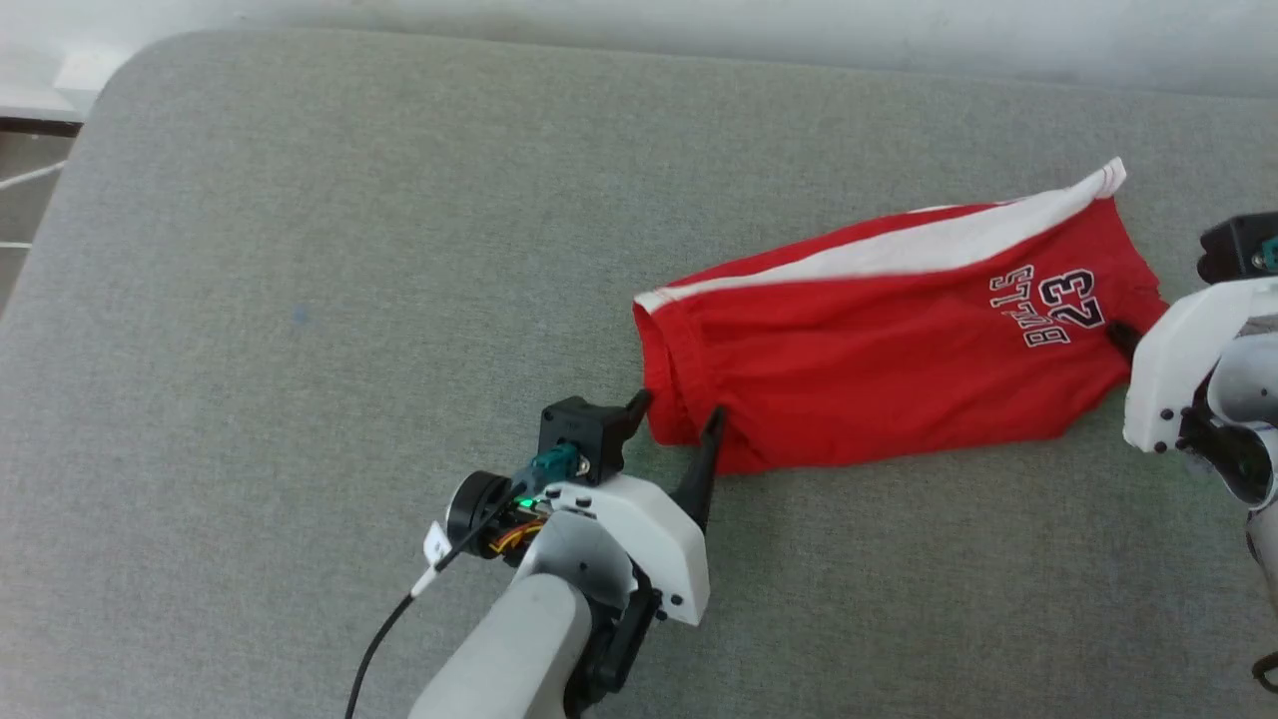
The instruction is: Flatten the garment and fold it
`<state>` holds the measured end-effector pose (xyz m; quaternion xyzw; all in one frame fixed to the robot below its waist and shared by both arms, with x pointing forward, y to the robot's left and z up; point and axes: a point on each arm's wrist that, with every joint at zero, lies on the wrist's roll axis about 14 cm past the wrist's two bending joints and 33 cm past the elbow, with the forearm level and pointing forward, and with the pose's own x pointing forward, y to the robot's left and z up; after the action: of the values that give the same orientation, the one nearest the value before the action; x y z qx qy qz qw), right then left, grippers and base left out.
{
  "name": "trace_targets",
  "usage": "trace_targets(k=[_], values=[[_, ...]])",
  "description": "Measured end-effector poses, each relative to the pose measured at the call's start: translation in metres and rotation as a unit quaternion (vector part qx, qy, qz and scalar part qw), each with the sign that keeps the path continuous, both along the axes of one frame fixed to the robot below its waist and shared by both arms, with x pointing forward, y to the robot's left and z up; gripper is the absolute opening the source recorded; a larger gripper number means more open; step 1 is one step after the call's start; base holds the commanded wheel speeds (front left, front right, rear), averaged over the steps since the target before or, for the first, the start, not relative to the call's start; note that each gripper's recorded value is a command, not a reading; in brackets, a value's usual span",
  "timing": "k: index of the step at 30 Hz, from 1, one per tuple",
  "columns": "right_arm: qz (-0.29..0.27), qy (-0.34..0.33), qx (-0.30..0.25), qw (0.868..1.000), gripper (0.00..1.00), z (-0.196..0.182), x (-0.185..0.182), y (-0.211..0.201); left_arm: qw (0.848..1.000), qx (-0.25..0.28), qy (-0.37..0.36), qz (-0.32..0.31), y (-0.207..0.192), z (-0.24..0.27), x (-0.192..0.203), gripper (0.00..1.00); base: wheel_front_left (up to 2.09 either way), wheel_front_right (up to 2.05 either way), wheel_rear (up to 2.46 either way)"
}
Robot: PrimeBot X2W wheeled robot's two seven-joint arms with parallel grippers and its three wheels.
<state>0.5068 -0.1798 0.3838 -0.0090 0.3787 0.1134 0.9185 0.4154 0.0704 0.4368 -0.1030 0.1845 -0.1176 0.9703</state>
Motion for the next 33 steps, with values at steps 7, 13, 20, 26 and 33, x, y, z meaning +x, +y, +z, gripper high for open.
trace_targets(k=[7, 13, 20, 26, 33], values=[[0.009, -0.004, 0.005, 1.000, 0.00, -0.002, 0.007, 0.004, 0.996, 0.053, 0.068, 0.001, 0.005, -0.038, 0.002, 1.00, 0.00, 0.00, 0.00], [0.013, -0.009, 0.008, 1.000, 0.00, -0.003, 0.013, 0.004, 0.994, 0.064, 0.092, -0.011, 0.002, -0.049, 0.009, 0.62, 0.00, 0.00, 0.00], [0.017, -0.020, 0.017, 1.000, 0.00, 0.001, 0.013, 0.007, 0.995, 0.043, 0.085, -0.023, -0.007, -0.046, 0.011, 0.00, 0.00, 0.00, 0.00], [0.009, -0.037, 0.038, 0.999, 0.00, 0.012, 0.006, 0.006, 0.998, 0.040, 0.043, -0.003, 0.006, -0.029, 0.014, 0.00, 0.00, 0.00, 0.00], [0.000, -0.040, 0.061, 0.997, 0.00, 0.018, -0.021, 0.005, 0.999, 0.038, 0.021, 0.000, 0.018, -0.015, 0.004, 0.00, 0.00, 0.00, 0.00]])
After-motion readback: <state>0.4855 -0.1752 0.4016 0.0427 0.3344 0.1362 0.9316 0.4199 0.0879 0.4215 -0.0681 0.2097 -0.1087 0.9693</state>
